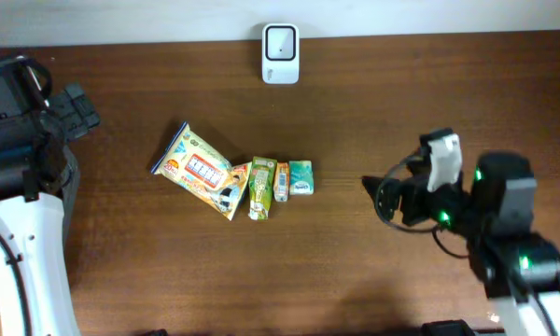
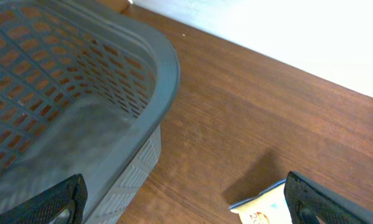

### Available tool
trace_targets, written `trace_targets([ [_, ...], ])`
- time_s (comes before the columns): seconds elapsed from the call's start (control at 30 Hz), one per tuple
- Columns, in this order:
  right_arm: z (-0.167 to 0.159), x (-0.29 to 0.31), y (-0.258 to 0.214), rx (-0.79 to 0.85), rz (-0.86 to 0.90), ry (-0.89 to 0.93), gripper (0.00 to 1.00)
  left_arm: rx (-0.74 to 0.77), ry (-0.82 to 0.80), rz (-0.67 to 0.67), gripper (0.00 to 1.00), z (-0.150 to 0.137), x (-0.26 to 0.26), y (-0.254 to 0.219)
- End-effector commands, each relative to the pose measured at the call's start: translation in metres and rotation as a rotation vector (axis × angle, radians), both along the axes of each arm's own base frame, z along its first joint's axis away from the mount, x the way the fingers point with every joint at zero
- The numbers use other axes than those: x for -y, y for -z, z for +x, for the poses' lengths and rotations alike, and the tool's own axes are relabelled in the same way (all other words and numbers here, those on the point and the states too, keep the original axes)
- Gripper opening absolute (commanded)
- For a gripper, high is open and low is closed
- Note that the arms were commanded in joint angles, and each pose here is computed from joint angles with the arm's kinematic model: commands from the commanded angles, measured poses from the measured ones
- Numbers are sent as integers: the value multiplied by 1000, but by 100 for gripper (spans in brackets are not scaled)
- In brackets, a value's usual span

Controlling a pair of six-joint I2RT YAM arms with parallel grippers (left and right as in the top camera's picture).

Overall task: Scan the item barcode
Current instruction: 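Reach the right gripper to the green tissue pack and grasp it, then lift the tissue pack with the right gripper toward the white scanner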

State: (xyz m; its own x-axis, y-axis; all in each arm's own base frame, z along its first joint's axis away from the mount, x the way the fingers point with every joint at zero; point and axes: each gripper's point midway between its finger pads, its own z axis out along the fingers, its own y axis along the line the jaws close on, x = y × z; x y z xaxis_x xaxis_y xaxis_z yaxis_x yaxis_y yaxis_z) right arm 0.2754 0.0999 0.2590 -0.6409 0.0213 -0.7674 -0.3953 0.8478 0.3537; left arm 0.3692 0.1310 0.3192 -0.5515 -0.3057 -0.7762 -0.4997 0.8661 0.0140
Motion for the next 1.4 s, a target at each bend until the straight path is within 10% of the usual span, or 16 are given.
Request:
trace_targets([
  [0.0, 20, -31, 2, -90, 137, -161, 99, 18, -6, 13, 99, -3, -2, -9],
  [0.17, 67, -59, 69, -353, 322, -205, 88, 18, -6, 13, 99, -3, -2, -9],
  [0.4, 133, -68, 161, -581, -141, 149, 63, 18, -6, 13, 99, -3, -2, -9],
  [0.8, 84, -112, 250, -859, -161, 0, 37, 18, -6, 13, 99, -3, -2, -9],
  [1.0, 82, -113, 249, -868, -152, -7, 4, 18, -6, 13, 99, -3, -2, -9],
  [1.37, 95, -53, 212, -745, -46, -299, 4, 18, -6, 13, 99, -3, -2, -9],
])
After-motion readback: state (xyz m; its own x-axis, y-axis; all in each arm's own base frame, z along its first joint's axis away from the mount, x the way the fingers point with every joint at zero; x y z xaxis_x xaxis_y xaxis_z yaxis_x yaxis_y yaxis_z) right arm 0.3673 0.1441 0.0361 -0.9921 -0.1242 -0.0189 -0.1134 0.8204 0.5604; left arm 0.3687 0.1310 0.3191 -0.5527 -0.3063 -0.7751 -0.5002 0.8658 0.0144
